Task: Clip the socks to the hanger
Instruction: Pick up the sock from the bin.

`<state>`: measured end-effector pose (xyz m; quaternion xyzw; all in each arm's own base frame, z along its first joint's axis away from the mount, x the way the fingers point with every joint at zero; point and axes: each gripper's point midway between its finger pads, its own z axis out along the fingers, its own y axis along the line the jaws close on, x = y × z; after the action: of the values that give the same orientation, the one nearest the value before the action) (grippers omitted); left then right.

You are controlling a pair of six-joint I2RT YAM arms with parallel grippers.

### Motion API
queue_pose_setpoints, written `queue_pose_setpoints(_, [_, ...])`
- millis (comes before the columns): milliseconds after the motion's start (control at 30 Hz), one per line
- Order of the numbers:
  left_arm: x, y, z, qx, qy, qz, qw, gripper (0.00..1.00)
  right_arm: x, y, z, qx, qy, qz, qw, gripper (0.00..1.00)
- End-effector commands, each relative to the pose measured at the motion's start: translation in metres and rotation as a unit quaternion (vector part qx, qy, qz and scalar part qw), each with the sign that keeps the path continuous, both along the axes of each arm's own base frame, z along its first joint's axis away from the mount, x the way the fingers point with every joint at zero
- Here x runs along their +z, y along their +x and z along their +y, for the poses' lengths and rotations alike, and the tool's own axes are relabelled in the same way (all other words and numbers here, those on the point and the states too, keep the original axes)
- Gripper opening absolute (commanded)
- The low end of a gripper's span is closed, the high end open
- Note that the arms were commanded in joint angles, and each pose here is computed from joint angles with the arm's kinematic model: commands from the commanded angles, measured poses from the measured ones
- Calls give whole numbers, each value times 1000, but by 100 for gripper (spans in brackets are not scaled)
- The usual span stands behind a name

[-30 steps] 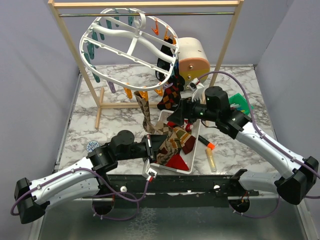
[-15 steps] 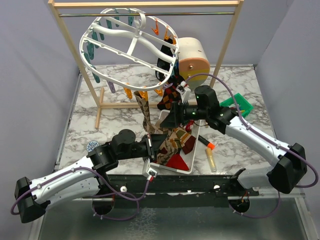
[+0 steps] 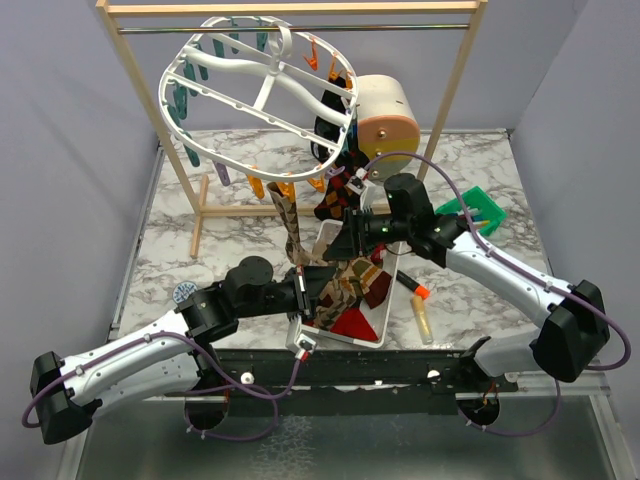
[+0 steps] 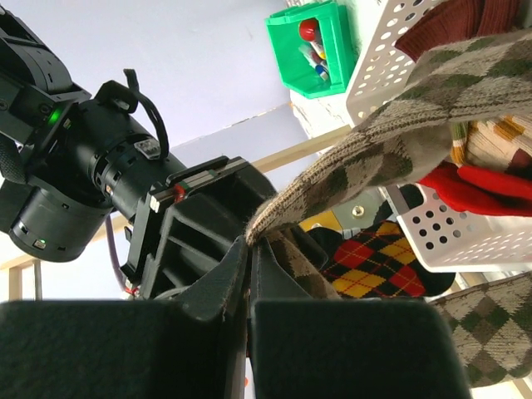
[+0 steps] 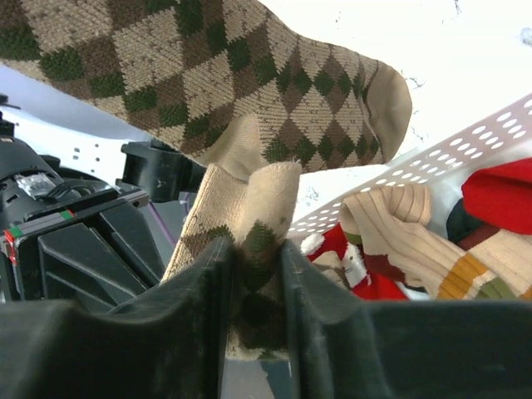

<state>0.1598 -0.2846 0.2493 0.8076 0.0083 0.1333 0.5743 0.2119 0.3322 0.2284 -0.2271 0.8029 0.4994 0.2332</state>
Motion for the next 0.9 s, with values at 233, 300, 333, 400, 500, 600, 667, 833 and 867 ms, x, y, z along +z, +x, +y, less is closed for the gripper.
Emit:
queue_pose_setpoints(233, [3, 1, 2, 16, -18, 27, 999, 15, 47, -4, -6, -17, 75, -69, 995, 0])
queue_pose_setpoints(300, [0, 2, 4, 28, -27, 50, 998, 30, 58, 0, -12, -42, 80, -101, 991, 0])
queue_pose_setpoints(333, [-2, 3, 5, 34, -32, 63, 997, 44, 64, 3, -17, -55, 82, -119, 988, 0])
queue_pose_setpoints(400, [-4, 4, 6, 49, -54, 101, 992, 96, 72, 7, -26, -79, 80, -151, 982, 0])
queue_pose_setpoints(500, [-4, 6, 8, 79, -98, 178, 976, 99, 81, 12, -39, -109, 68, -193, 973, 0])
queue_pose_setpoints(600, [-7, 6, 11, 111, -134, 267, 948, 99, 85, 17, -56, -139, 46, -233, 961, 0])
queue_pose_setpoints(667, [-2, 6, 12, 135, -173, 337, 916, 99, 90, 18, -67, -158, 42, -264, 951, 0])
queue_pose_setpoints(833, [42, 27, 19, 209, -382, 536, 723, 99, 109, 7, -90, -180, 78, -349, 916, 0])
queue_pose_setpoints(867, [48, 29, 20, 215, -411, 571, 678, 99, 113, 3, -92, -179, 90, -365, 909, 1])
